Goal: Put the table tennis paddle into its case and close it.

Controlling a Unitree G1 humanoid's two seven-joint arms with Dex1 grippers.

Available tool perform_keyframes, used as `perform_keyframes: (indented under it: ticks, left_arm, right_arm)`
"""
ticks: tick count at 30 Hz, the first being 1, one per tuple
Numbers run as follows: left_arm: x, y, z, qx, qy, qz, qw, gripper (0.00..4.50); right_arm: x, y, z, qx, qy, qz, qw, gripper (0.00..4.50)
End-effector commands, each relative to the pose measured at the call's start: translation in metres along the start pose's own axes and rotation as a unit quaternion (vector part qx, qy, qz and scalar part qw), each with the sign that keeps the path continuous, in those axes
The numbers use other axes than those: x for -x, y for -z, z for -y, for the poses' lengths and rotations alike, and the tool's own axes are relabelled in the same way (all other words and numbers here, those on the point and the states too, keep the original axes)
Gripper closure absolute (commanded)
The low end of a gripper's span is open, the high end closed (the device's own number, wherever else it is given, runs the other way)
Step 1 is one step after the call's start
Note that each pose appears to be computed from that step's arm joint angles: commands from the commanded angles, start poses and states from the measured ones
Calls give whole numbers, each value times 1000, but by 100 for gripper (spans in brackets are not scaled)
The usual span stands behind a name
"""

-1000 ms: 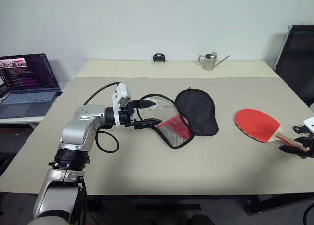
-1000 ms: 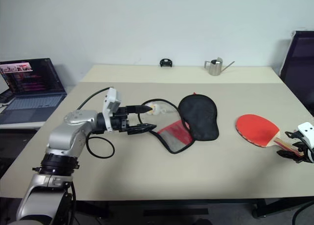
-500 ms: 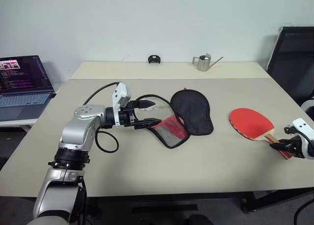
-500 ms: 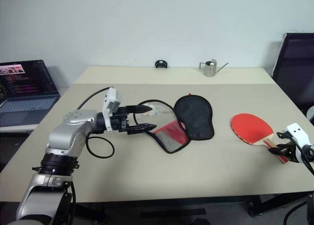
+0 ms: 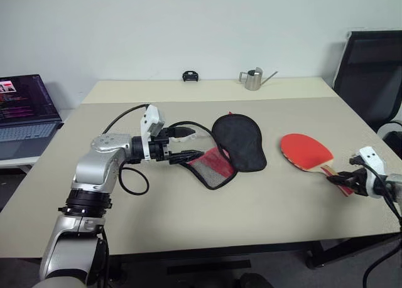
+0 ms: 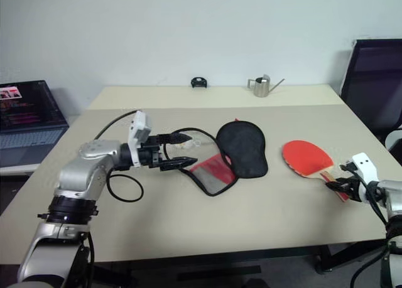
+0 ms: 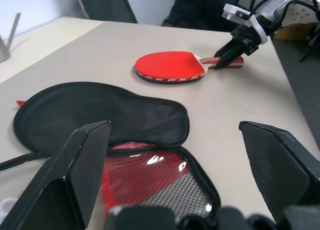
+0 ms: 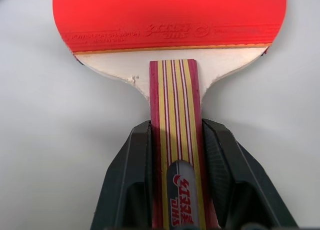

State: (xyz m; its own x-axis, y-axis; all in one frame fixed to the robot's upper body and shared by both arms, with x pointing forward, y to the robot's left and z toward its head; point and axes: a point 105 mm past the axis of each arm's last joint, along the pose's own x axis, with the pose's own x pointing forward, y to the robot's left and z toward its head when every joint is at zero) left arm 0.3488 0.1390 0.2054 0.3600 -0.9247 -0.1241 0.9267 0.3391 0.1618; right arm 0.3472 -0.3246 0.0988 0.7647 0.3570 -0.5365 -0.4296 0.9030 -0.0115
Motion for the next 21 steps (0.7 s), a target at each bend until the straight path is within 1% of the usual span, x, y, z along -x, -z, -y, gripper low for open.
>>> perform_keyframes:
  ticks: [1,10,15,21]
  left_arm:
    - [9,-9,-4,-19,-18,9,1000,0]
    - [12,-8,-6,-19,-29,8,999,0]
    - [16,-7,-8,-18,-38,6,999,0]
    - [17,-7,-8,-17,-42,8,999,0]
  right_arm:
    - [7,-31,-2,15,18,50,998,341]
    - [5,-63,-17,18,32,86,996,341]
    - [1,-86,-44,28,13,100,994,341]
    - [-7,-108,-63,5,33,118,992,341]
